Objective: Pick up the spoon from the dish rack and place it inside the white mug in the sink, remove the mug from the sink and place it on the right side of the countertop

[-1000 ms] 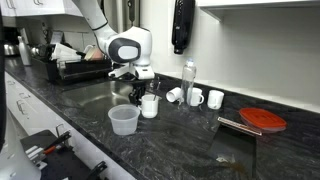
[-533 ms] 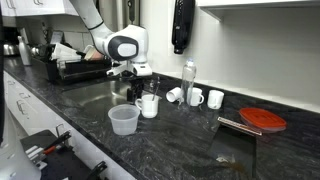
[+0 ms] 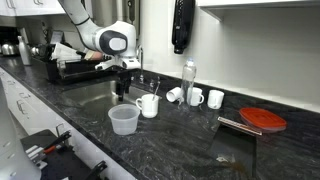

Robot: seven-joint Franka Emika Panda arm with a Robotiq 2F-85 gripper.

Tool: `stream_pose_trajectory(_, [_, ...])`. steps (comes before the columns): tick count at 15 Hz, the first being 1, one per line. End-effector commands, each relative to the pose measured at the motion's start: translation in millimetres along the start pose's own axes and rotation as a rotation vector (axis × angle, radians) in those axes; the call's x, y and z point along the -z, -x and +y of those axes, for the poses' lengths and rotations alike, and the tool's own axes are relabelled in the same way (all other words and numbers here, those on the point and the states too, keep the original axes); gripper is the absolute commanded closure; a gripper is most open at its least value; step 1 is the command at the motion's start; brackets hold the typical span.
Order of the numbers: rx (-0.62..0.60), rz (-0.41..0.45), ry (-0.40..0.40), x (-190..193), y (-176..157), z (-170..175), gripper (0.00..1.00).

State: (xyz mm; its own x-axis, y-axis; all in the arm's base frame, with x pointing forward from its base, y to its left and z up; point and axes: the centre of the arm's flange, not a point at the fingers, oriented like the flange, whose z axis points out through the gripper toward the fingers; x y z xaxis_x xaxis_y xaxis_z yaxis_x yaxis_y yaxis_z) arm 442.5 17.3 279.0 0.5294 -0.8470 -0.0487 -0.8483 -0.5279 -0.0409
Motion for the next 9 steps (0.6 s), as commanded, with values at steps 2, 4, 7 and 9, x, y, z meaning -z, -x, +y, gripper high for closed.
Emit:
stream_pose_trajectory(2, [0.157,0.020,0.069,-2.6,37.6,-19.3,0.00])
stream_pose_trajectory(4, [0.153,0.016,0.055,-5.9,42.0,-17.9,0.00])
stream_pose_trajectory(7, [0.159,0.018,0.059,-7.2,45.8,-19.4,0.00])
stream_pose_trajectory(9, [0.151,0.018,0.058,-6.9,42.8,-18.1,0.00])
